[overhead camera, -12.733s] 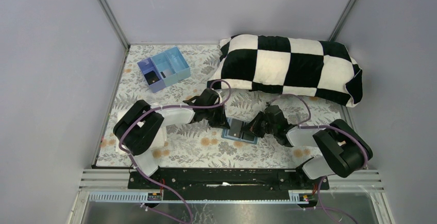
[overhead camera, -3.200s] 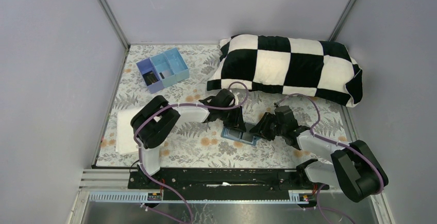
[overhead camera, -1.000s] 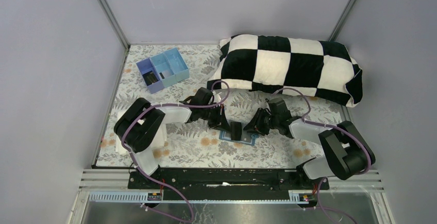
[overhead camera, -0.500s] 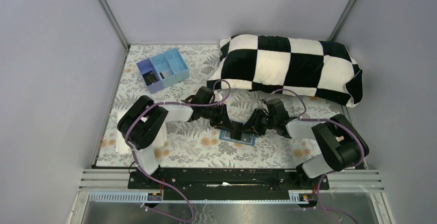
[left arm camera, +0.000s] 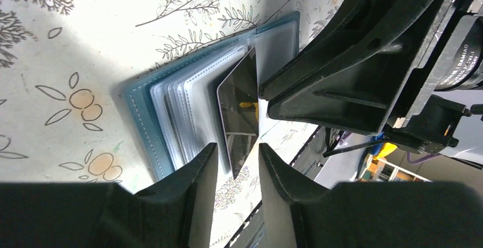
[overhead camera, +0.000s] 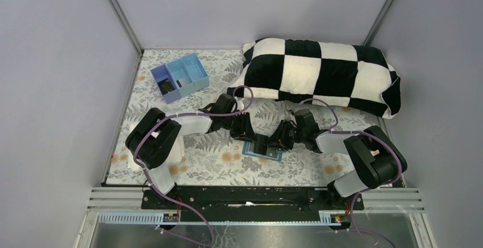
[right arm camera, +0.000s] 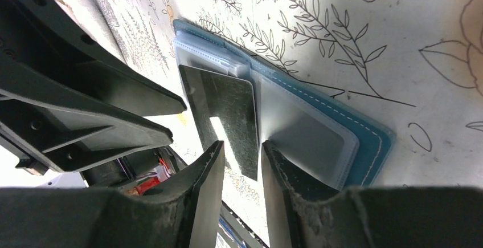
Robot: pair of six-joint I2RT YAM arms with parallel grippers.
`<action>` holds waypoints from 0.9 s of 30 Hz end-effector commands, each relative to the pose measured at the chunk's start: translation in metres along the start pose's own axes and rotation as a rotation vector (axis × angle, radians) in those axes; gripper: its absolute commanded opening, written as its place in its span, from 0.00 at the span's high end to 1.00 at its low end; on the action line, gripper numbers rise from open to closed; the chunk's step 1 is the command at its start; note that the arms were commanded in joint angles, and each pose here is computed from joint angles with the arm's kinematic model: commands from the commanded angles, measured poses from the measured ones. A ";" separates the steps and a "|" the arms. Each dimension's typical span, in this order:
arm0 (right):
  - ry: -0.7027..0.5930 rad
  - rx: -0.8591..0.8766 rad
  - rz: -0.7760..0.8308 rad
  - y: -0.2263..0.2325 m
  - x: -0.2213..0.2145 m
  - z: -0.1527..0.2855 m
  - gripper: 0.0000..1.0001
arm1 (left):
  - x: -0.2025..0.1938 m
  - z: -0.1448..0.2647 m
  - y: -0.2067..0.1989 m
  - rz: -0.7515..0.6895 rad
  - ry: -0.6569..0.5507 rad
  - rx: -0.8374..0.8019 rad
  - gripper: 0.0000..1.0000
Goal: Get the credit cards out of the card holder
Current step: Remove the credit card from the card holder.
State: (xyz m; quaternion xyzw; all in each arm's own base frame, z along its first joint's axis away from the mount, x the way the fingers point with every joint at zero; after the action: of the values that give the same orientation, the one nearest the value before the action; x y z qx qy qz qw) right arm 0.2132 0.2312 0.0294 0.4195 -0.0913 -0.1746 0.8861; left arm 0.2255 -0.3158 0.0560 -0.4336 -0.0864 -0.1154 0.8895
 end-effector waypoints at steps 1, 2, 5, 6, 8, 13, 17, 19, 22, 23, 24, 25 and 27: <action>0.011 0.003 0.012 -0.001 -0.003 -0.004 0.62 | 0.021 0.012 -0.009 -0.068 -0.073 0.025 0.63; 0.012 0.003 0.010 -0.002 -0.003 -0.004 0.62 | 0.020 0.011 -0.010 -0.065 -0.066 0.017 0.63; 0.013 0.005 0.010 -0.001 -0.003 -0.004 0.62 | 0.016 0.007 -0.010 -0.048 -0.051 -0.013 0.63; 0.014 0.005 0.012 -0.001 -0.004 -0.004 0.62 | 0.015 0.006 -0.011 -0.045 -0.050 -0.023 0.63; 0.010 0.002 0.015 -0.002 -0.003 -0.004 0.62 | 0.013 0.006 -0.013 -0.042 -0.047 -0.039 0.63; 0.010 -0.004 0.013 -0.003 -0.004 -0.004 0.62 | 0.010 0.009 -0.020 -0.058 -0.048 -0.074 0.64; 0.008 -0.002 0.014 -0.003 -0.003 -0.004 0.62 | 0.007 0.006 -0.017 -0.048 -0.027 -0.080 0.64; 0.008 -0.002 0.015 -0.003 -0.003 -0.004 0.62 | 0.003 0.002 -0.015 -0.039 -0.006 -0.082 0.64; 0.006 -0.005 0.014 -0.003 -0.003 -0.004 0.62 | -0.001 -0.003 -0.012 -0.033 0.003 -0.068 0.63; 0.008 -0.006 0.013 -0.003 -0.003 -0.004 0.62 | -0.001 -0.004 -0.011 -0.031 0.005 -0.066 0.63; 0.006 -0.007 0.013 -0.004 -0.003 -0.004 0.62 | -0.001 -0.005 -0.012 -0.031 0.006 -0.069 0.63; 0.007 -0.008 0.013 -0.004 -0.003 -0.004 0.62 | -0.002 -0.006 -0.011 -0.029 0.010 -0.070 0.63; 0.008 -0.009 0.013 -0.004 -0.003 -0.004 0.62 | -0.004 -0.010 -0.010 -0.025 0.021 -0.071 0.63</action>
State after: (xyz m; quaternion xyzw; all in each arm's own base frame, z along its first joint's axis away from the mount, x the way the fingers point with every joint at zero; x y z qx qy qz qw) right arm 0.2148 0.2322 0.0281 0.4213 -0.0929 -0.1739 0.8852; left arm 0.2192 -0.3209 0.0566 -0.4478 -0.0768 -0.1238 0.8822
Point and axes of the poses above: each gripper's point midway between its finger pads, its own z axis back along the fingers, its own y axis along the line the jaws close on, x = y × z, the point moved 1 cm from there along z, back along the fingers, and after that the axes turned 5 degrees about -z, right-handed, at the moved point
